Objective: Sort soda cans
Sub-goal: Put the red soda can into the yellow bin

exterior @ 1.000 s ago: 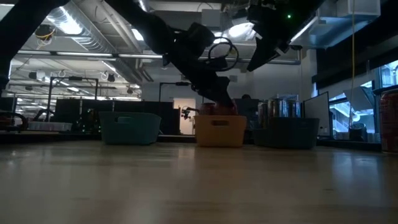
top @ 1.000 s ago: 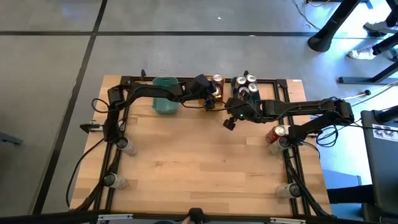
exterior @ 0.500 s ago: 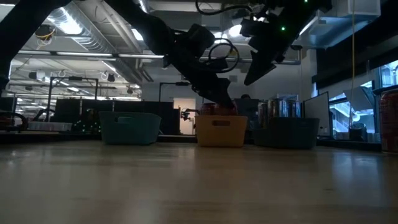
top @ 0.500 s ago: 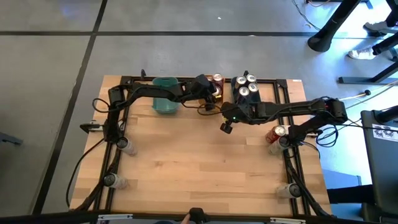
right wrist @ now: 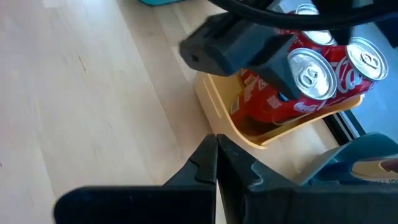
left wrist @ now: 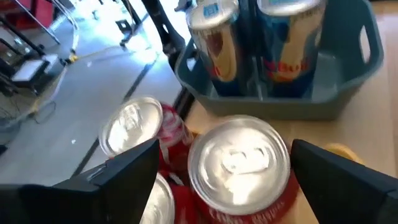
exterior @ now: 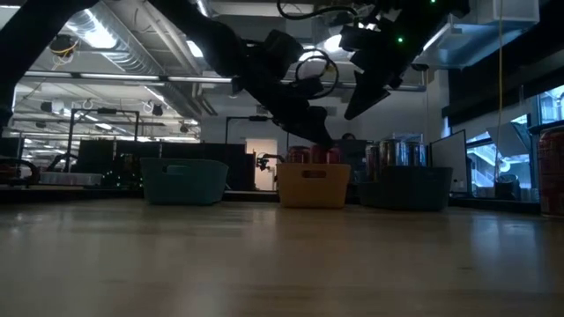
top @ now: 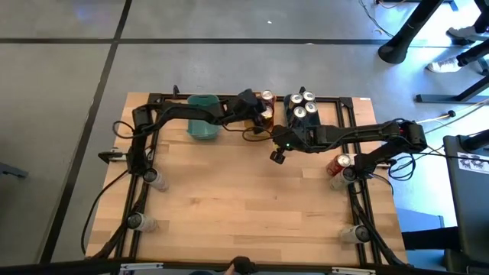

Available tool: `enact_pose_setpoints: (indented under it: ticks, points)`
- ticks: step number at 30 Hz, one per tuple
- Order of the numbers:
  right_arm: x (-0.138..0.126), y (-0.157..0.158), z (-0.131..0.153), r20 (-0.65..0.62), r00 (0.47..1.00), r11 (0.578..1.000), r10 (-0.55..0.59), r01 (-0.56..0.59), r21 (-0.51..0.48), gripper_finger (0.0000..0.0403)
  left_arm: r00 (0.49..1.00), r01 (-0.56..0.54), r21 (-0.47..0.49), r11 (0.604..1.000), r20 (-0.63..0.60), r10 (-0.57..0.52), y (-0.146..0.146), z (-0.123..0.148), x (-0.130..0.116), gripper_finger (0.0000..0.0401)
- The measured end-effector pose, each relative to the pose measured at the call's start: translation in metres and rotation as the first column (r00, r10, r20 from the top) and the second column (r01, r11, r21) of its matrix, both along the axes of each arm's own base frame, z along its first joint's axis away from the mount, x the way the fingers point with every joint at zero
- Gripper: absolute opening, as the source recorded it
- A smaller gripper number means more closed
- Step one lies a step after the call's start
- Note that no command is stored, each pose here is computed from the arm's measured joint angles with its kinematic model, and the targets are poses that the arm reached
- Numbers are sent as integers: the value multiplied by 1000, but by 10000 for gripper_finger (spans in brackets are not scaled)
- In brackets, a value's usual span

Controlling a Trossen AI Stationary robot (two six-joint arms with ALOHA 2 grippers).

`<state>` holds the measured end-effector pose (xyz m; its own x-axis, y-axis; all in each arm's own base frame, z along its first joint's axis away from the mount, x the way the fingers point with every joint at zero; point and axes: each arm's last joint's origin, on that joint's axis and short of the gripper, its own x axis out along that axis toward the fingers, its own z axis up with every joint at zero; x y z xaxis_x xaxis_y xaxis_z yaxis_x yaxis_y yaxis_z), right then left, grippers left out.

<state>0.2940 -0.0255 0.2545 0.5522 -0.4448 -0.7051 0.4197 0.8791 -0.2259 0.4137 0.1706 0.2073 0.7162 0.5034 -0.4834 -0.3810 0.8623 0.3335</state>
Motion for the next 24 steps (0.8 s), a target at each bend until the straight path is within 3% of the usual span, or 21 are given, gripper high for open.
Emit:
enact_pose_setpoints:
  ticks: [8, 15, 19, 24]
  points:
    - [-1, 0, -1, -19, 1000, 1000, 0, 0, 2, 5, 998, 4, -77, 997, -65, -9, -25, 38, -21, 349]
    - [-10, 1, 10, -55, 998, 999, -23, 24, 30, 5, 990, 10, -129, 992, -140, -28, -54, 83, -69, 349]
    - [-14, 1, 17, -24, 999, 998, -27, 28, 49, 5, 989, -1, -150, 989, -146, -21, -65, 76, -101, 349]
    - [-14, 1, 17, -20, 1000, 998, -16, 18, 57, 5, 998, 51, -204, 978, -30, -59, -77, 50, -127, 349]
